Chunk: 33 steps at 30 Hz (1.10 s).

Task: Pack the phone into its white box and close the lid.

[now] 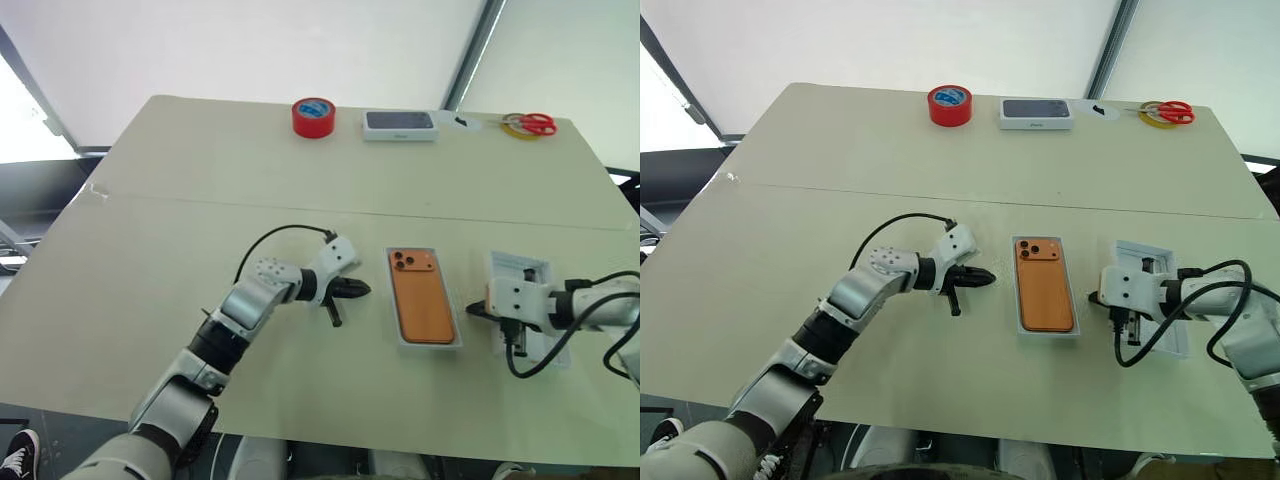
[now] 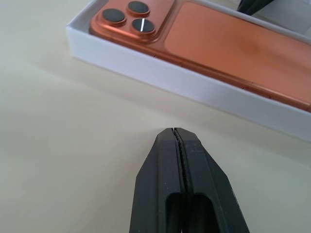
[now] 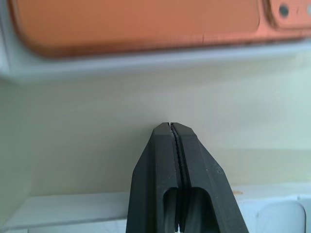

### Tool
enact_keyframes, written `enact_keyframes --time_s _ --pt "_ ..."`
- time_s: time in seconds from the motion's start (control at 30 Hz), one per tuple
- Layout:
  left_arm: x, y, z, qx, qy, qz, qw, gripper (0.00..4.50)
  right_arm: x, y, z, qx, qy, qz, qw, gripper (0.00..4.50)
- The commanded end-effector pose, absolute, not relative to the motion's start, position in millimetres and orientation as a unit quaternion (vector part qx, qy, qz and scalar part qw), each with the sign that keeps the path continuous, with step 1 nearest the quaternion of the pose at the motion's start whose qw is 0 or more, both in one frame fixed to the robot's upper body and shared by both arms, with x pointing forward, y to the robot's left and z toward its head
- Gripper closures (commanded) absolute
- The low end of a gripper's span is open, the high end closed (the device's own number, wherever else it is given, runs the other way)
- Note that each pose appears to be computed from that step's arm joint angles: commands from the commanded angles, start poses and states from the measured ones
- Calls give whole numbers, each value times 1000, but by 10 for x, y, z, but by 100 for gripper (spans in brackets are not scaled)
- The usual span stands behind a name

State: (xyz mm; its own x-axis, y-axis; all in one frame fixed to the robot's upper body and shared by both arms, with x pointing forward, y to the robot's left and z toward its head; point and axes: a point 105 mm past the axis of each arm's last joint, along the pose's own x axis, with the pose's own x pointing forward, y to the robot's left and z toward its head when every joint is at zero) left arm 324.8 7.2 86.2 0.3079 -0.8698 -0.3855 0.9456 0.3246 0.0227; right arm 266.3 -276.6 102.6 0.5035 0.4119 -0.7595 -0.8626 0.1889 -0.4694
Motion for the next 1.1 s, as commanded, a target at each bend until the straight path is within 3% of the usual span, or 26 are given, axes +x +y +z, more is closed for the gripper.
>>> enact_keyframes --time_s 0.03,0.1,0.17,0.23,0.33,0.43,0.5,0.53,0.6,0.67,0.8,1.1 --pt "3274 245 1077 118 108 -551 819 447 2643 -2969 1126 -483 249 411 732 450" --pt "3235 385 1107 111 106 -547 823 447 2641 -2930 1168 -476 235 414 740 450" --pt "3165 568 1154 88 111 -546 826 447 2709 -2719 1317 -402 198 419 790 450" --pt "3102 705 1218 74 107 -546 828 394 2785 -2547 1474 -305 173 418 838 425" --pt "3024 865 1328 82 84 -549 828 266 2873 -2499 1530 -321 146 396 848 320" --pt "2955 1107 1417 91 56 -545 832 106 3087 -2439 1805 -252 86 342 901 161" --pt "2863 1192 1439 85 53 -558 824 8 3116 -2436 1827 -234 91 327 911 60" --pt "2834 1245 1449 99 43 -556 824 0 3126 -2470 1813 -238 99 311 915 8" --pt "2751 1316 1482 114 20 -561 819 0 3158 -2644 1744 -218 136 250 934 8" --pt "2716 1375 1512 123 1 -557 821 0 3109 -2816 1656 -271 168 204 925 8" --pt "2670 1479 1509 141 -23 -548 824 0 2872 -3013 1459 -259 258 169 915 8" --pt "2604 1580 1481 165 -48 -562 809 0 2485 -2855 1334 -133 397 169 892 8"
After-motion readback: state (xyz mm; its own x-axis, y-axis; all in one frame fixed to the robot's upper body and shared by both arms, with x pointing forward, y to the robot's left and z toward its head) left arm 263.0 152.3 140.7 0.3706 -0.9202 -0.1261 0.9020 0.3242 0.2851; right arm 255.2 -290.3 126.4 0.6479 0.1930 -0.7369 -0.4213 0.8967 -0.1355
